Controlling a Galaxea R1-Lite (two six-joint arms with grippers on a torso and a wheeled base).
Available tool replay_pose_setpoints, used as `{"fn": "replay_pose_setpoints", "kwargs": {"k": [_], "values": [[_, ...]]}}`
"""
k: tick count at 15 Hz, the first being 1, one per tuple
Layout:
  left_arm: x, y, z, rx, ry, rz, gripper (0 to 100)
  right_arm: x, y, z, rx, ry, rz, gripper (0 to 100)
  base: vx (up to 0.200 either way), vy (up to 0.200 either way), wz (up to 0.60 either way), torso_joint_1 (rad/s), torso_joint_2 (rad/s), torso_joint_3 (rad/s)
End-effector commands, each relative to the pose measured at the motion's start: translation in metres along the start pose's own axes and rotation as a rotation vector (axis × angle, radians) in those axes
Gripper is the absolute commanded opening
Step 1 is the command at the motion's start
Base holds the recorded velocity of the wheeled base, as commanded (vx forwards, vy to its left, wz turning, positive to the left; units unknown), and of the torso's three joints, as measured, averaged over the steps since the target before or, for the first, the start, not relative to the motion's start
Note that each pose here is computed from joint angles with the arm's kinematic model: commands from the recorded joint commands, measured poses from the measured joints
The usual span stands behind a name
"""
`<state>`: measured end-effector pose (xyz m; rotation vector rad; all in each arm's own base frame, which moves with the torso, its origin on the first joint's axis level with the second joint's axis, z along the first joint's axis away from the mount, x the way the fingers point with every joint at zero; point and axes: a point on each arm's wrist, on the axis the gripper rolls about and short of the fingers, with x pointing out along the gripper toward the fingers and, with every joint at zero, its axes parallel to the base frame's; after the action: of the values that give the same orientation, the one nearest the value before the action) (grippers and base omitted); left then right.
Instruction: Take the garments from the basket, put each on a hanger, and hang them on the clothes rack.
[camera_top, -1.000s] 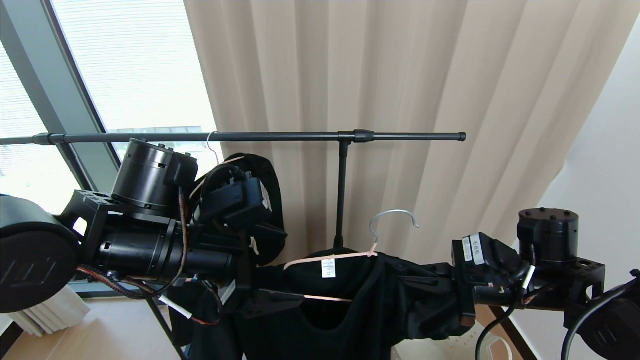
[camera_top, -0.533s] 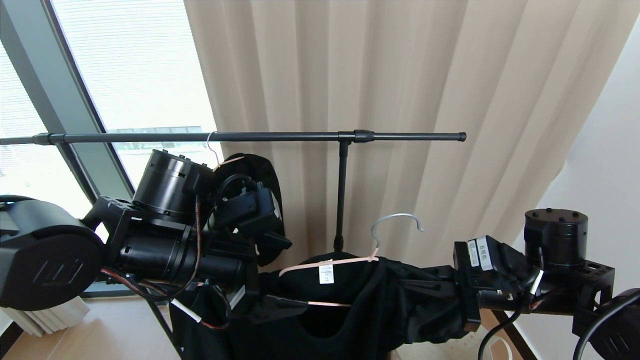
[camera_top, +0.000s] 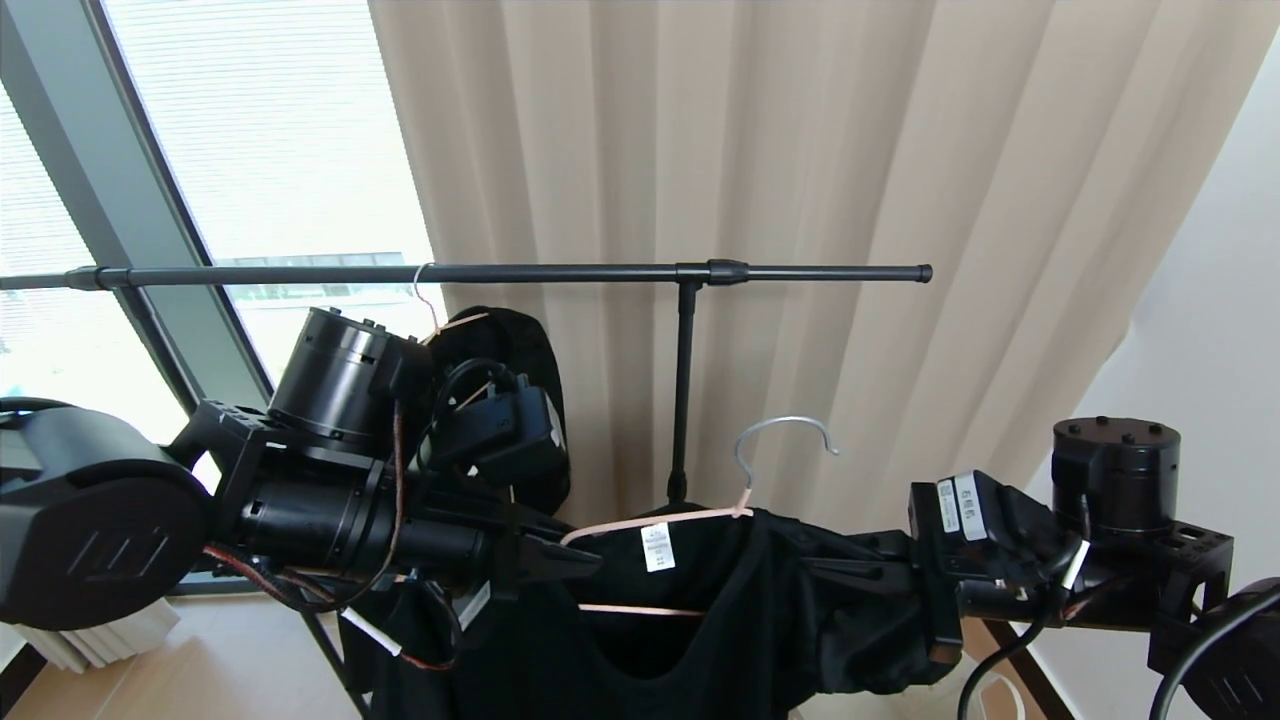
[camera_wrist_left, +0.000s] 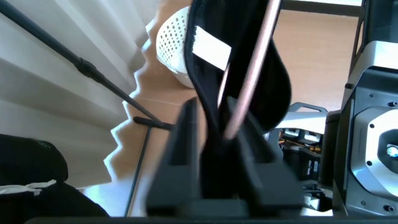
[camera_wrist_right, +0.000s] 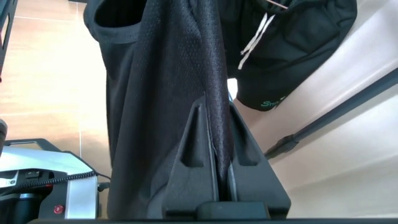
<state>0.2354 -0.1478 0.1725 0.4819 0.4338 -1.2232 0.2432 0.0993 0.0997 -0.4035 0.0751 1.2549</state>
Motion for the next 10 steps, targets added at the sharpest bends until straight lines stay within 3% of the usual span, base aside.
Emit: {"fn": "replay_pose_setpoints", "kwargs": {"k": [1, 6, 7, 10], "values": [[-0.003, -0.002, 0.000, 0.004, -0.007, 0.006, 0, 0.001, -0.001, 0.000, 0.001, 0.006, -0.007, 0, 0.000, 0.000, 0.00, 0.000, 0.00, 0.000], [-0.009, -0.008, -0.003, 0.016, -0.044, 0.033, 0, 0.001, -0.001, -0.002, 0.001, 0.017, -0.024, 0, 0.000, 0.000, 0.00, 0.000, 0.00, 0.000], [-0.011, -0.008, -0.003, 0.015, -0.047, 0.037, 0, 0.001, -0.002, 0.000, 0.002, 0.016, -0.024, 100, 0.000, 0.000, 0.00, 0.000, 0.00, 0.000], [-0.020, -0.011, -0.003, 0.020, -0.057, 0.060, 0, -0.004, -0.006, 0.000, -0.004, 0.012, -0.047, 100, 0.000, 0.000, 0.00, 0.000, 0.00, 0.000]]}}
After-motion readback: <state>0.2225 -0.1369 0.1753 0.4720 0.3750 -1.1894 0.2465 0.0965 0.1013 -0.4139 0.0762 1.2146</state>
